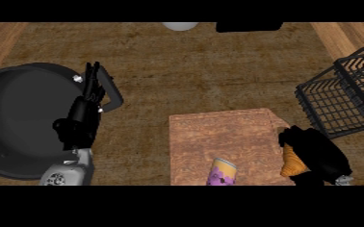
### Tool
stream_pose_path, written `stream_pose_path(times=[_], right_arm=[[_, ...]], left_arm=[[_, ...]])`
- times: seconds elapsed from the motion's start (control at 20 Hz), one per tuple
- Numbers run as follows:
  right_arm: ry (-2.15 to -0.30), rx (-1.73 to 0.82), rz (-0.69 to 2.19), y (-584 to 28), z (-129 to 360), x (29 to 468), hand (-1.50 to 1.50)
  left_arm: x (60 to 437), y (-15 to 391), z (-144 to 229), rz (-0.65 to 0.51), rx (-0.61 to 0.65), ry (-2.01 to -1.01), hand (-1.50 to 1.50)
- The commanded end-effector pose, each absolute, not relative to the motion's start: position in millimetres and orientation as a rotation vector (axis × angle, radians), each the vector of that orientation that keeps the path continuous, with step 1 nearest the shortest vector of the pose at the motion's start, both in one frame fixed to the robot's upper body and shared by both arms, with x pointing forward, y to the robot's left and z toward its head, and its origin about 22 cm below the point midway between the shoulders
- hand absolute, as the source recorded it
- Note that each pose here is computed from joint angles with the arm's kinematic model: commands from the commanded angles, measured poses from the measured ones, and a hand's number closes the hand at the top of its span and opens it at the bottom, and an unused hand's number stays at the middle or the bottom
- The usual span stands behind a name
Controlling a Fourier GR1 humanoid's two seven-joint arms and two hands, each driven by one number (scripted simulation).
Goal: Pick the croissant from the cutting board and place it in the tiered basket
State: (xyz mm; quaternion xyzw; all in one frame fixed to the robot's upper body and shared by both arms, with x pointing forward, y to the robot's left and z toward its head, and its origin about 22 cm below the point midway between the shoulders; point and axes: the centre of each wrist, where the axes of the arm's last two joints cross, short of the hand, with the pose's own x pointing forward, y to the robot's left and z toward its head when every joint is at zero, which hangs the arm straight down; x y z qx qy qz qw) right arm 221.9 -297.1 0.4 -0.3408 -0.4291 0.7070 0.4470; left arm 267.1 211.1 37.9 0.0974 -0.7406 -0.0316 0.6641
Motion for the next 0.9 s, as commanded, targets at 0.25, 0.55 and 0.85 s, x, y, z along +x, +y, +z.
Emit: stream_pose_path(times=[0.25, 0.55, 0.85], right_arm=[[-0.887, -1.151, 1.437, -338, 38, 141, 1.50], [-0.999, -1.290, 1.273, -336, 111, 113, 1.50], [-1.118, -1.348, 1.148, -338, 195, 97, 1.50]], left_arm=[[267, 201, 37, -0.089, 0.221, -1.673, 0.00], [272, 214, 39, -0.090, 0.196, -1.657, 0.00], [258, 201, 40, -0.092, 0.204, -1.650, 0.00]])
